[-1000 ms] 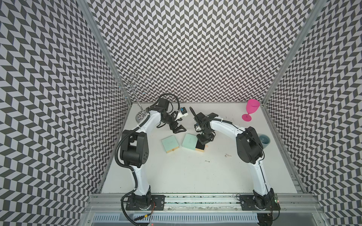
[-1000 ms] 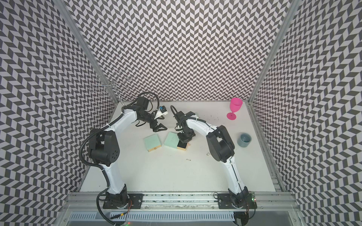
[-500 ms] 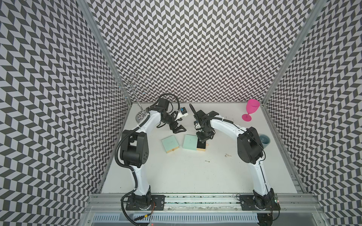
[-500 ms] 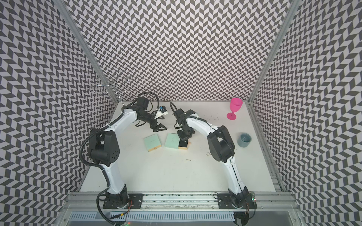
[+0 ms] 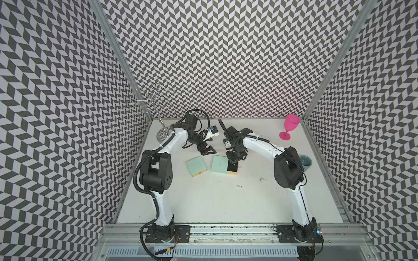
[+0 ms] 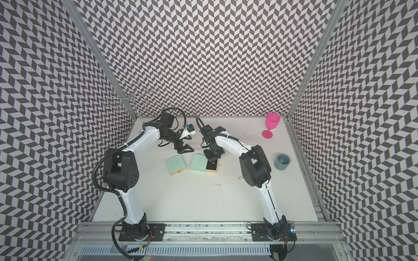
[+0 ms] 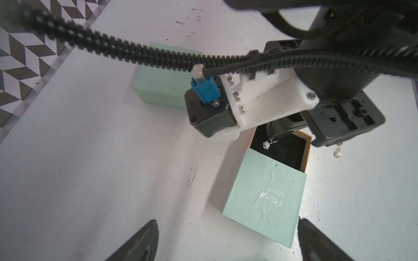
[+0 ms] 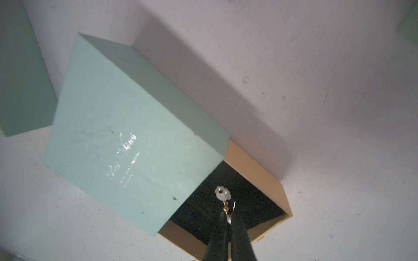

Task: Place the earrings into the drawer-style jewelry box
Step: Insert the earring into the inner lining.

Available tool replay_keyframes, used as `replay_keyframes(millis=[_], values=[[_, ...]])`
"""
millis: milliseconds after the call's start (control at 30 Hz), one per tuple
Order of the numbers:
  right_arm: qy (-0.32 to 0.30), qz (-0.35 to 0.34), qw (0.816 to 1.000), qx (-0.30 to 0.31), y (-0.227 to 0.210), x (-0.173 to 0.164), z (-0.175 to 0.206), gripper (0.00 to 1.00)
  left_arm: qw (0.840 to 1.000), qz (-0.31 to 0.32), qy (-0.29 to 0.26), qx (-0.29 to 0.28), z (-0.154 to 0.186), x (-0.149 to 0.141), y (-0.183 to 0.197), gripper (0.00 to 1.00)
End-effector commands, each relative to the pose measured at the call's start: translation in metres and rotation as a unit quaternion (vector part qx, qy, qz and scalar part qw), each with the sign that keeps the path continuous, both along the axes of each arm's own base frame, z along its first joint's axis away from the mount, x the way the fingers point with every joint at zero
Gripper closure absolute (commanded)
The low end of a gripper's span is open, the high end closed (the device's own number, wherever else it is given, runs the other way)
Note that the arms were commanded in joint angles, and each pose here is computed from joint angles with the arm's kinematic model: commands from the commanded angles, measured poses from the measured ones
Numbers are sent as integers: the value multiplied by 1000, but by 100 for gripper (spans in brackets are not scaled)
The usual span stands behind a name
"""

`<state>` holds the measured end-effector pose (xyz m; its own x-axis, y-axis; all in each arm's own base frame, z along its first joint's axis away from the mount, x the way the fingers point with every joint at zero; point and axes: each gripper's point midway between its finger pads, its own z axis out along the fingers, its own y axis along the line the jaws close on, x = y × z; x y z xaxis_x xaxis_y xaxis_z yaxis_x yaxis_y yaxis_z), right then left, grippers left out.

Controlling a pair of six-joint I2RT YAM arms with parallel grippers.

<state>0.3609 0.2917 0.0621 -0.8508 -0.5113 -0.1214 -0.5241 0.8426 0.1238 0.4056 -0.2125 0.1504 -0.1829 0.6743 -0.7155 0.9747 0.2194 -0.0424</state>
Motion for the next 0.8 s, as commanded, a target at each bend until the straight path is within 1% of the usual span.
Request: replay_keyframes(millis=[0, 33, 67, 367, 767], values=[[-4, 4, 1000, 13, 8, 4, 0, 92, 1000, -20, 22, 0, -10, -14, -4, 5], [-3, 4, 1000, 13, 8, 4, -2, 92, 999, -21, 24, 1, -12, -16, -4, 5], [-15, 4, 1000, 22, 13, 11, -2, 92, 999, -23, 27, 3, -15, -17, -5, 5], [-7, 7, 1000, 24, 16, 11, -14, 92, 998, -37, 42, 14, -31, -27, -10, 6], [4, 10, 1000, 22, 14, 6, -23, 93, 998, -38, 51, 19, -45, -26, -12, 6]])
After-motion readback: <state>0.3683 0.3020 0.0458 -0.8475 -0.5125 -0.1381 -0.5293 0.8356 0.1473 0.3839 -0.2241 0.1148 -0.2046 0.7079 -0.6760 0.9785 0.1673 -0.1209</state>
